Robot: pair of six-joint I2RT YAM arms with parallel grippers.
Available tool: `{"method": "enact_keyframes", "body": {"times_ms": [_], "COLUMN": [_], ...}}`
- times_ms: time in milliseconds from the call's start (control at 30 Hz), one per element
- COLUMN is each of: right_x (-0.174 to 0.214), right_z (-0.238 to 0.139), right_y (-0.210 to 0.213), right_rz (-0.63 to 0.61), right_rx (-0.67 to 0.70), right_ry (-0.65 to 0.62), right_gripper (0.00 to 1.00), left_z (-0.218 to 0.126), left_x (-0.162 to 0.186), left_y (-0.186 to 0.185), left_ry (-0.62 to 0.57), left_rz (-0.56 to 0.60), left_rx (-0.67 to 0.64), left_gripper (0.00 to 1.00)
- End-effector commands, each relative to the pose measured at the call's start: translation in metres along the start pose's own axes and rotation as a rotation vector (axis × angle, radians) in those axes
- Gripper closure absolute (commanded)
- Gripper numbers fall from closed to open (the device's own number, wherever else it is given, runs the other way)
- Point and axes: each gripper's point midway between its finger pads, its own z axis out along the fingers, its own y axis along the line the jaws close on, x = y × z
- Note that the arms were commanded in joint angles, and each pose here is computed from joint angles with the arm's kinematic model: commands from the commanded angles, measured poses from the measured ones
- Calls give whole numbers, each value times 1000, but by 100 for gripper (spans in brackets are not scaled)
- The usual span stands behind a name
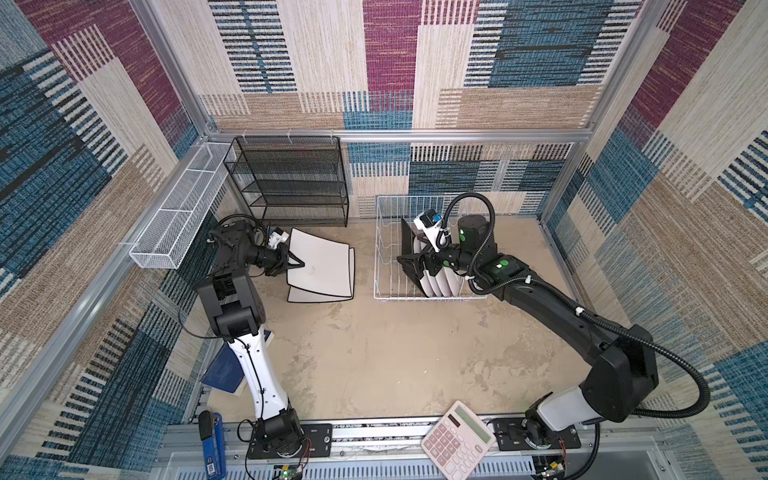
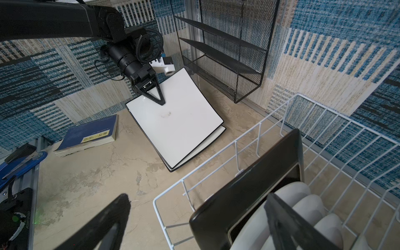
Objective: Unload the plates from the dish rack
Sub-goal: 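Lower the white square plate onto the first plate with the left gripper, then open the left gripper and raise it off the stacked plates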
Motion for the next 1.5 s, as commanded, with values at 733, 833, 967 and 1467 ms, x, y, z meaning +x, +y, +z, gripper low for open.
{"method": "enact_keyframes", "body": {"times_ms": [733,833,967,1467], "right_x": [-14,-13,-13,-14], "right_z": [10,11,11,11], "right_y": [2,2,2,2], "right_rz": [12,10,10,6], "right_rx": [-7,-7,-3,0], "right_ry": [-19,-14,-12,-14], "right_gripper": [1,1,1,1], "left_z": [5,6,7,1], "left_x": [1,1,-1,-4], "left_y": [40,46,54,63], "left_ry": [19,24,28,28], "left_rz": [-64,-71,-95,-128], "left_rx": [40,25,-1,-89], "left_gripper": [73,71,67,55]}}
